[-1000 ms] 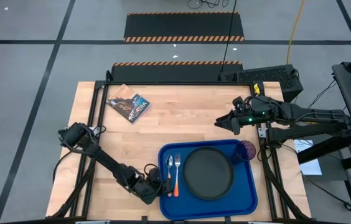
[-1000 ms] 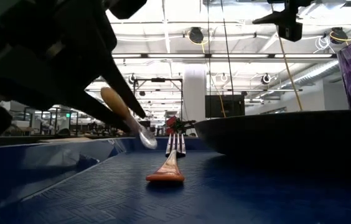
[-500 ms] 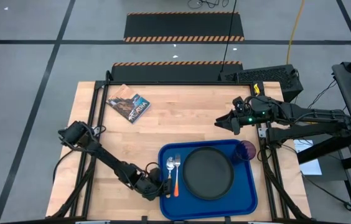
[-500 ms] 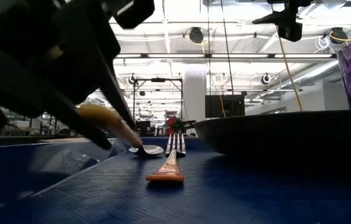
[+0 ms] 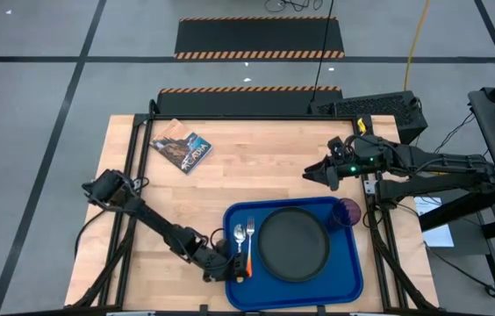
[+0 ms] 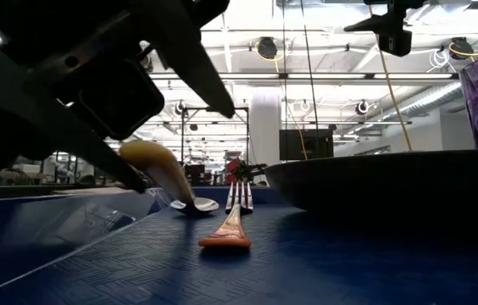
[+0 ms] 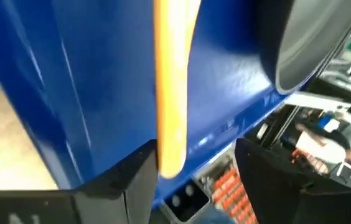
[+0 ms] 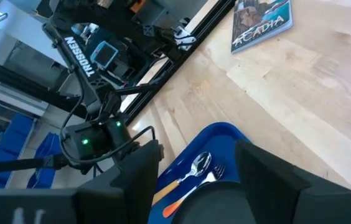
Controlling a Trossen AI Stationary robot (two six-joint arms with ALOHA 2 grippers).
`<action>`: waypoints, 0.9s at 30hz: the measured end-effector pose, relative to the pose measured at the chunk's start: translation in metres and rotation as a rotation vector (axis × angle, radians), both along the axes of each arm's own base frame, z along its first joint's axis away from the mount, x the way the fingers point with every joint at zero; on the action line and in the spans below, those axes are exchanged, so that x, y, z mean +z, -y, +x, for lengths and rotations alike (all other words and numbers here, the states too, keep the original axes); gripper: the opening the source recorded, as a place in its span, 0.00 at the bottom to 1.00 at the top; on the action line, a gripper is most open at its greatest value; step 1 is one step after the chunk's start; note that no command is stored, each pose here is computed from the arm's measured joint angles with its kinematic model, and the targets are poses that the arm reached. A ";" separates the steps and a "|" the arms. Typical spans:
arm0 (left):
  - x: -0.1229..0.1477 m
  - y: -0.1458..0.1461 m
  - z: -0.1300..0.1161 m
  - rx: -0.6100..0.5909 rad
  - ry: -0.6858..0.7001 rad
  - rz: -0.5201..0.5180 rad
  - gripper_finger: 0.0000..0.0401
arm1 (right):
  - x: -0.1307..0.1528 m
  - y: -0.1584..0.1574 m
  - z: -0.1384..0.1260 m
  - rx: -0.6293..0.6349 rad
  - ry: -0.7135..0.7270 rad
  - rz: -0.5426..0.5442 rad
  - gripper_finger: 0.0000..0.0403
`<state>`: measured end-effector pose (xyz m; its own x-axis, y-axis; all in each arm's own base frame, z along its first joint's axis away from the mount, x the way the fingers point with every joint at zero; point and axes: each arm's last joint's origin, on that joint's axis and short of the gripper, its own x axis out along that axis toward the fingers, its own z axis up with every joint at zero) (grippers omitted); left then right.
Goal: Pick and place plate/cup/fork/spoon on tray
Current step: Put the yellow spoon to the left side of the orange fork on the blue serving tray, then return to Home Position
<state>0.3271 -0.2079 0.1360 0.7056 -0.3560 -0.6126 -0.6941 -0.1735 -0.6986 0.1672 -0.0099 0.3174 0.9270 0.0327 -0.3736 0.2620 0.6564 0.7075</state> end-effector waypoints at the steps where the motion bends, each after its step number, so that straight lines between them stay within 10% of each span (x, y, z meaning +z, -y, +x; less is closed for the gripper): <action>1: 0.000 0.000 0.000 -0.014 -0.009 -0.018 0.54 | 0.000 0.000 0.000 0.003 0.000 0.001 0.50; 14: 0.047 -0.035 -0.017 -0.068 -0.100 0.098 0.45 | 0.002 -0.001 -0.004 0.016 0.018 -0.026 0.50; 27: 0.129 -0.111 -0.027 -0.166 0.231 0.462 0.29 | 0.004 -0.001 -0.006 0.120 0.040 -0.291 0.39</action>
<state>0.3002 -0.0966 0.2649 0.7975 -0.2049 -0.5675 -0.5055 0.2866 -0.8138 0.1610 -0.0091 0.3216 0.9373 0.0398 -0.3464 0.1459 0.8574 0.4936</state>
